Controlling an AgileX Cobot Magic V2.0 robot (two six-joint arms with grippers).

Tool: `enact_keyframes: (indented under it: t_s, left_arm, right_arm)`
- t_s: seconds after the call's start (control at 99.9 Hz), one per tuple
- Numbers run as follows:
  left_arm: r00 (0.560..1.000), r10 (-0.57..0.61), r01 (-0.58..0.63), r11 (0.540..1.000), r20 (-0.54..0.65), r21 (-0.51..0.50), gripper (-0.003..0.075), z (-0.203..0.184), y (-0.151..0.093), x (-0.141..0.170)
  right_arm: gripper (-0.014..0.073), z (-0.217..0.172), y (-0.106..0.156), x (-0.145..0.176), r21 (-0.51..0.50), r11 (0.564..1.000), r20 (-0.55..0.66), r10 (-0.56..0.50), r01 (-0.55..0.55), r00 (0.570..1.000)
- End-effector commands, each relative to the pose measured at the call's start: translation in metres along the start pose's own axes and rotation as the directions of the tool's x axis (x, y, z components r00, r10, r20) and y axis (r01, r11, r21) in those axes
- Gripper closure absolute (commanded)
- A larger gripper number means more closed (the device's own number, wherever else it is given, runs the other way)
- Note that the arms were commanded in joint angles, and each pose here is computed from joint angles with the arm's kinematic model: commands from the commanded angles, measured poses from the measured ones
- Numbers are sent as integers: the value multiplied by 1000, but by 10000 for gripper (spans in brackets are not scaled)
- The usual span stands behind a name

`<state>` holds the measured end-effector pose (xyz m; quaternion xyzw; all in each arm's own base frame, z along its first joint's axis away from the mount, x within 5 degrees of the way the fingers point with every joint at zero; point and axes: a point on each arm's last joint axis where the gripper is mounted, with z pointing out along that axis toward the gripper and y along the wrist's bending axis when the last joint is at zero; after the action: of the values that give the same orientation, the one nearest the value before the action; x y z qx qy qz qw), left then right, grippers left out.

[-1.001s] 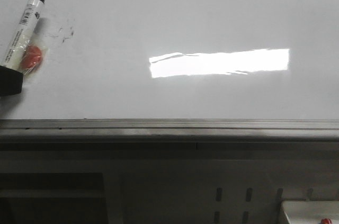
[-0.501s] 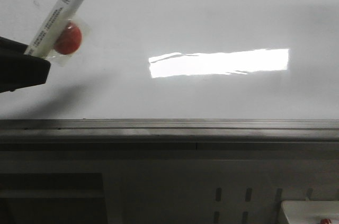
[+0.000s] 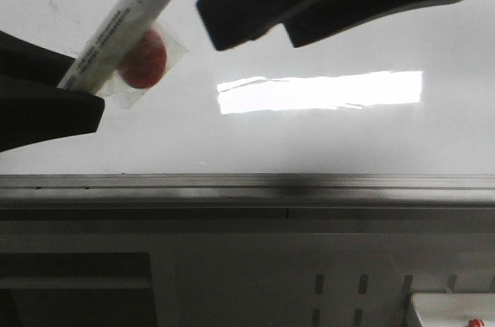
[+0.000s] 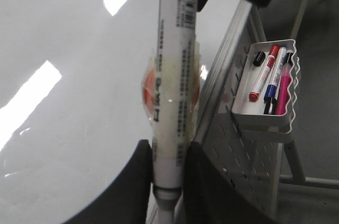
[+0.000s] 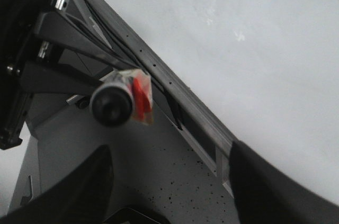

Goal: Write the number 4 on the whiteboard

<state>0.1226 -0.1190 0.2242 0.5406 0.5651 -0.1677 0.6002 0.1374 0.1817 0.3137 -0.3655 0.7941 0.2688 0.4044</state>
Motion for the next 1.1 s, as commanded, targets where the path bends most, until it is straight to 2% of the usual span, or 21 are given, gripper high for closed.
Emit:
enact_keyframes:
  t_s: [0.0, 0.14, 0.511, 0.571, 0.661, 0.711, 0.721, 0.811, 0.911, 1.001, 1.091]
  left_arm:
    - [995, 1, 1, 1000, 100, -15, 741, 0, 5, -15]
    - [995, 9, -8, 1000, 102, -9, 741, 0, 5, -15]
    - [995, 35, -36, 999, 96, 11, 741, 0, 3, -15]
    - [995, 35, -36, 999, 96, 11, 741, 0, 3, -15]
    - [995, 35, -36, 999, 98, 11, 740, 0, 2, -15]
    - [994, 35, -36, 999, 105, 13, 740, 0, 2, -15]
    - [994, 35, -36, 999, 108, 14, 740, 0, 2, -16]
    - [993, 32, -34, 999, 112, 13, 730, 0, 2, -16]
    - [993, 25, -26, 1000, 114, 7, 635, 0, 3, -16]
    - [992, -12, 15, 1000, 122, -23, 476, -1, 6, -17]
    - [986, -80, 94, 991, 147, -94, 318, -4, 14, -19]
  right_arm:
    - [170, -1, 6, -25, -3, 999, 103, -50, 50, 993]
    - [180, 11, 20, -33, -42, 988, 106, -143, 148, 984]
    - [183, 21, 23, -42, -50, 985, 95, -157, 162, 983]
    - [211, 23, 23, -40, -55, 985, 76, -158, 162, 985]
    - [319, 23, 23, -40, -55, 985, 75, -158, 162, 985]
    - [412, 23, 22, -40, -53, 986, 75, -157, 161, 985]
    - [460, 23, 22, -40, -53, 986, 75, -157, 161, 985]
    - [660, 23, 22, -39, -54, 986, 73, -157, 161, 985]
    - [661, 23, 23, -39, -56, 985, 67, -157, 161, 985]
    - [661, 23, 23, -39, -56, 985, 67, -157, 161, 985]
    - [661, 23, 22, -39, -54, 985, 71, -157, 161, 985]
